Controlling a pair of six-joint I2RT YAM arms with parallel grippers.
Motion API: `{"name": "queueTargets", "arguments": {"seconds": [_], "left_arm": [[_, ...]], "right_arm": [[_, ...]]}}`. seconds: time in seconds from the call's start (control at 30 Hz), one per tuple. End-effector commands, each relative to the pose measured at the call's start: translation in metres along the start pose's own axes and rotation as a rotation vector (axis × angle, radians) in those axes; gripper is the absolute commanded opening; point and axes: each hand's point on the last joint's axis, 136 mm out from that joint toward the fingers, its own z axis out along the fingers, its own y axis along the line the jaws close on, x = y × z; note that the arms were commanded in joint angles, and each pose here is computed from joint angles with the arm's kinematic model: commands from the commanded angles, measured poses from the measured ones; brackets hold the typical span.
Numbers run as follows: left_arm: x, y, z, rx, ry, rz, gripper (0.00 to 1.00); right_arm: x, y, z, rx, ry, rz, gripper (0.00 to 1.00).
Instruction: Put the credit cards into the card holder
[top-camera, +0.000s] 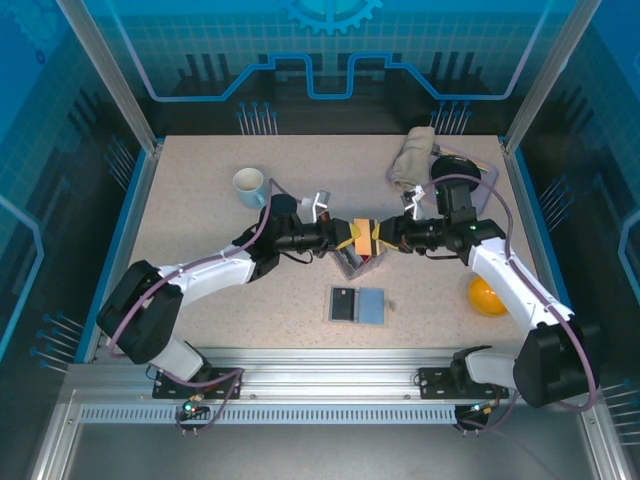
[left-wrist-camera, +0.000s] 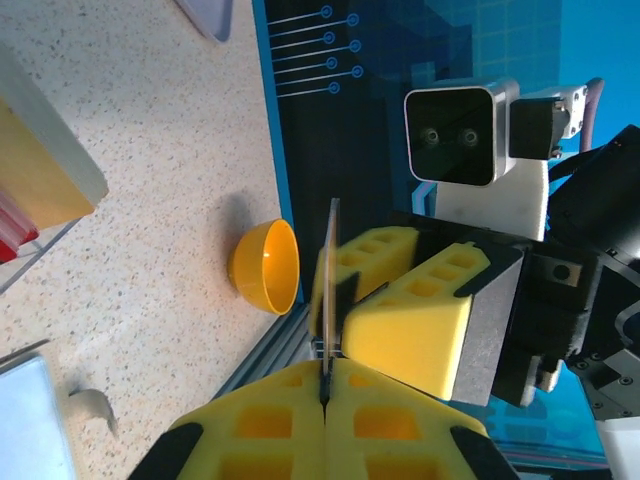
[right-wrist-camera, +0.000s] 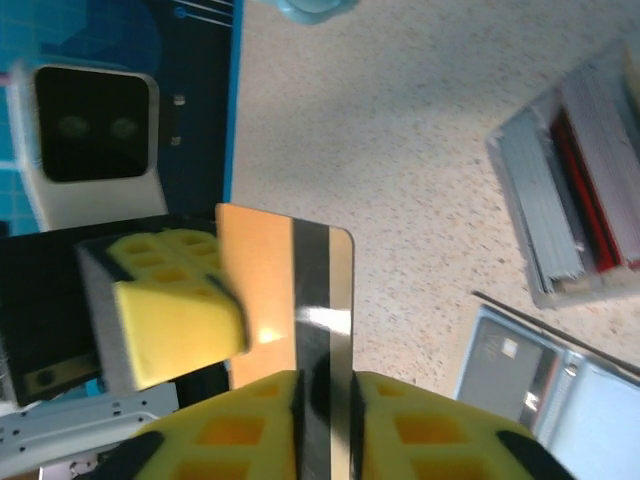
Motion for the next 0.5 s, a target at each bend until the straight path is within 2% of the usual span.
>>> {"name": "queueTargets", "arguments": {"seconds": [0.0,0.13,0.3,0.47], "left_arm": [[0.007,0.006,-0.008,-0.058,0.007,0.032,0.0],[0.021,0.043,-0.02,-0.215,0.019,0.044,0.0],[0.051,0.086,-0.029,-0.343,0.071,0.046,0.0],[0.07,0.113,-0.031,-0.397,0.097,0.036,0.0]], "right_arm": [[0.015,-0.031,-0.004,0.15,0.008,0.013,0.33],[0.038,-0.076,-0.009,0.372,0.039,0.015,0.56],[0.08,-0.115,-0.001,0.577,0.144,-0.019,0.66],[0.098,-0.138,0.003,0.751,0.19,-0.066,0.69]]}}
